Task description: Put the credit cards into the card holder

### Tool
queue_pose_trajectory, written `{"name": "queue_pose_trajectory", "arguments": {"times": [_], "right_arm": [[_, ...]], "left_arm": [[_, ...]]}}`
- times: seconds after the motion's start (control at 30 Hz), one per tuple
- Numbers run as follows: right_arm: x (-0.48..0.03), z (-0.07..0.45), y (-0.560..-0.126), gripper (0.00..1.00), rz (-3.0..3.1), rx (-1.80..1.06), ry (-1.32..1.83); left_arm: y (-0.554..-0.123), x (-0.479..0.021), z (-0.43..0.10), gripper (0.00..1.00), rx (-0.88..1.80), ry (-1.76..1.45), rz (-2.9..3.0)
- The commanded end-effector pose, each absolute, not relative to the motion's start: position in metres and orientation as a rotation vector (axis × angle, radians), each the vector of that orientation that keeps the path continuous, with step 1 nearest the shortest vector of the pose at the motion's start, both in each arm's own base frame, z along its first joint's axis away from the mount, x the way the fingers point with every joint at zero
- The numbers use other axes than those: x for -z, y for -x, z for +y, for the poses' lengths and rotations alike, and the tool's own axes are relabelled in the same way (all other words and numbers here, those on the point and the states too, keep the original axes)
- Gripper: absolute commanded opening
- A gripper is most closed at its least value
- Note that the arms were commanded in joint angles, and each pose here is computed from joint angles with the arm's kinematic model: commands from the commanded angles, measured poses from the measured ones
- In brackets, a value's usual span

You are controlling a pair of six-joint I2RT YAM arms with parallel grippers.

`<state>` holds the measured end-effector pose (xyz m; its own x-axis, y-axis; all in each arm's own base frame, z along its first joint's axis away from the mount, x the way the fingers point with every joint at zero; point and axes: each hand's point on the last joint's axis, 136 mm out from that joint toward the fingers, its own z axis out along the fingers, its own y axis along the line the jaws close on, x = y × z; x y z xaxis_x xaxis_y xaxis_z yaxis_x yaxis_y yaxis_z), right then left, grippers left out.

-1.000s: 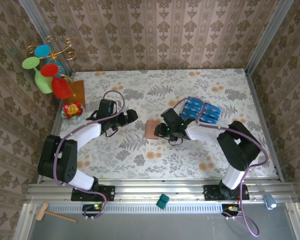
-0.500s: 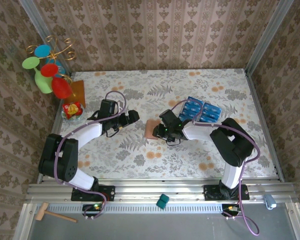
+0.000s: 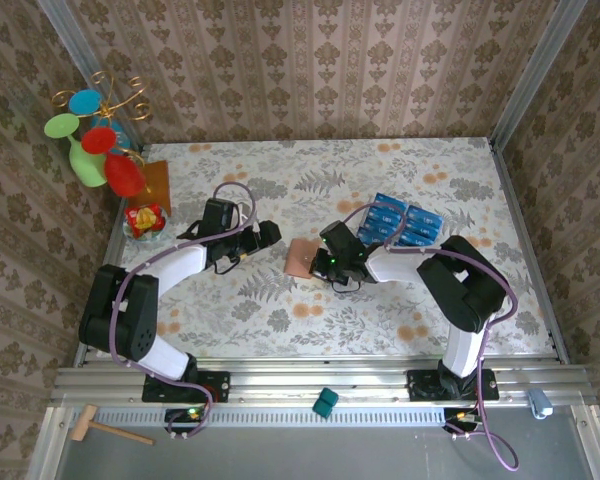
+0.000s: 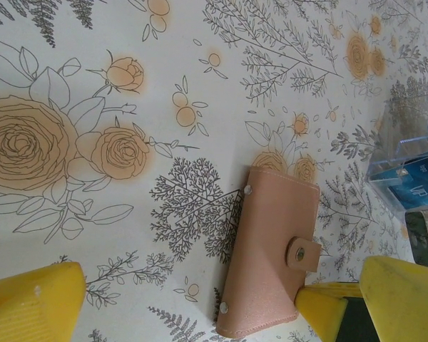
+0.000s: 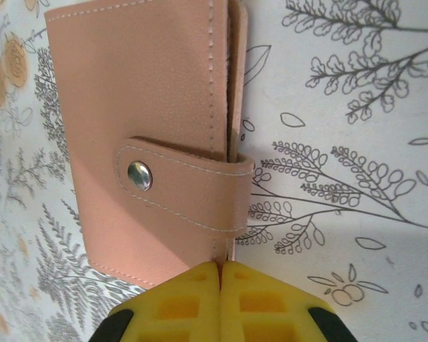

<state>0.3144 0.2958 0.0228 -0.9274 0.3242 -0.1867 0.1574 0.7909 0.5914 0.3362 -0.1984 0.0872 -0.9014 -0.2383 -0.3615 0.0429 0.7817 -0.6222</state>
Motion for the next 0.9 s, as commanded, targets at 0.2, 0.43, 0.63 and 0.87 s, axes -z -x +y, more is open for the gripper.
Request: {"name": "queue_pose_trajectory", "arguments": {"times": [0.2,0.43,0.63,0.87], "right_arm": [[-0.044,0.295,-0.31,0.0,2.678,-0.898,-0.344],[-0.087,0.3,-0.314,0.0,2.606,-0.959,-0.27],[-0.116,0.304,-0.315,0.0,2.55,-1.021,-0.231],[-0.152,0.308,-0.314,0.0,2.471,-1.098,-0.182]], "left_arm": [[-0.342,-0.098,-0.205,1.0,0.911,0.097,2.534],[-0.348,-0.115,-0.213,1.0,0.95,0.041,2.505],[-0.354,-0.129,-0.224,1.0,1.037,0.02,2.479],[-0.358,-0.134,-0.233,1.0,1.147,0.03,2.46]]}}
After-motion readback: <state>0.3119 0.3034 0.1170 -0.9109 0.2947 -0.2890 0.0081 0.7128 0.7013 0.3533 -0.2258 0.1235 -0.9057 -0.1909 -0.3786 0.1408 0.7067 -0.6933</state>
